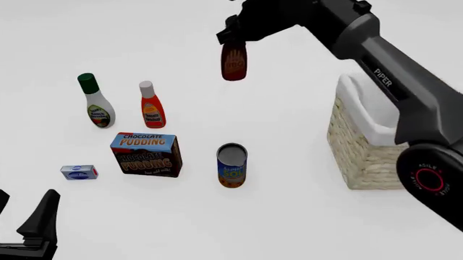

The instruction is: Pick the bbq sauce and place it in the basket.

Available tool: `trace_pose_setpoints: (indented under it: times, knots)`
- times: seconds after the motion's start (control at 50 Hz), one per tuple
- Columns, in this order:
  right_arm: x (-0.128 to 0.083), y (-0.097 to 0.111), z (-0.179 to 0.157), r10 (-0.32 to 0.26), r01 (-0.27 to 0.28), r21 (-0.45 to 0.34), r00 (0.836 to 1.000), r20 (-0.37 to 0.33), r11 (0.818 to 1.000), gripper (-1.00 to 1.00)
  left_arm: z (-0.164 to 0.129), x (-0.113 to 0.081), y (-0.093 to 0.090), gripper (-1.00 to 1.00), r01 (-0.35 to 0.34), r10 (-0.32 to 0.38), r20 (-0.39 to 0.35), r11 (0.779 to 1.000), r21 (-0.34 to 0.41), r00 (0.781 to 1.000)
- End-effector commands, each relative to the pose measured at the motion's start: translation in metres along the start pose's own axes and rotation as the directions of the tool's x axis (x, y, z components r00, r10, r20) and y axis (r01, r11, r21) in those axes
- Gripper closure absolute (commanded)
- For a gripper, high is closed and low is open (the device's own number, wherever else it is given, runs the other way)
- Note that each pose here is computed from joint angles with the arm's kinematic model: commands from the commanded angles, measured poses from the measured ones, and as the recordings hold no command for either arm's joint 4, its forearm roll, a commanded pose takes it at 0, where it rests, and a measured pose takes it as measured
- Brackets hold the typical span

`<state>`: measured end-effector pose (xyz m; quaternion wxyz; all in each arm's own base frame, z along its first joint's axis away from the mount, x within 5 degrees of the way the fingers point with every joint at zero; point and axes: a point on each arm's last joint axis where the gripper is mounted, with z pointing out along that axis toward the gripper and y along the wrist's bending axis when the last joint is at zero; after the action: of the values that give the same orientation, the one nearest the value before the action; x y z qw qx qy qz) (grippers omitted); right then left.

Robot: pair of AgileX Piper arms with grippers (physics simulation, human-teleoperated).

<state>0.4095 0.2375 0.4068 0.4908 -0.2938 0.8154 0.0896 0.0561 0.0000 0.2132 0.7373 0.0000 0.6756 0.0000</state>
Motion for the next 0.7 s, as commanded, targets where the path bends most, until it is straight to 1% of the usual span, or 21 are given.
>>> trace_pose_setpoints:
  times: [0.02,0.12,0.22,0.28,0.42,0.7]
  knots:
    - [-0.014,-0.014,-0.038,0.001,-0.002,0.031,0.999,0.044,1.0,1.0,0.0,0.0,0.0,-1.0,0.0,0.0,0.0,1.0,0.0,1.0]
    - [-0.019,-0.022,-0.052,-0.003,0.0,0.049,0.998,0.055,0.999,1.0,0.0,0.0,0.0,-1.0,0.0,0.0,0.0,1.0,0.0,1.0]
    - [-0.021,-0.029,-0.067,-0.007,0.003,0.066,0.998,0.064,0.998,1.0,0.0,0.0,0.0,-1.0,0.0,0.0,0.0,1.0,0.0,1.0]
    - [-0.021,-0.031,-0.071,-0.008,0.003,0.071,0.998,0.066,0.997,1.0,0.0,0.0,0.0,-1.0,0.0,0.0,0.0,1.0,0.0,1.0]
    - [-0.023,-0.044,-0.094,-0.011,0.003,0.104,0.997,0.076,0.995,1.0,0.0,0.0,0.0,-1.0,0.0,0.0,0.0,1.0,0.0,1.0]
    - [-0.02,-0.056,-0.121,-0.007,-0.005,0.141,0.996,0.088,0.99,1.0,0.0,0.0,0.0,-1.0,0.0,0.0,0.0,1.0,0.0,1.0]
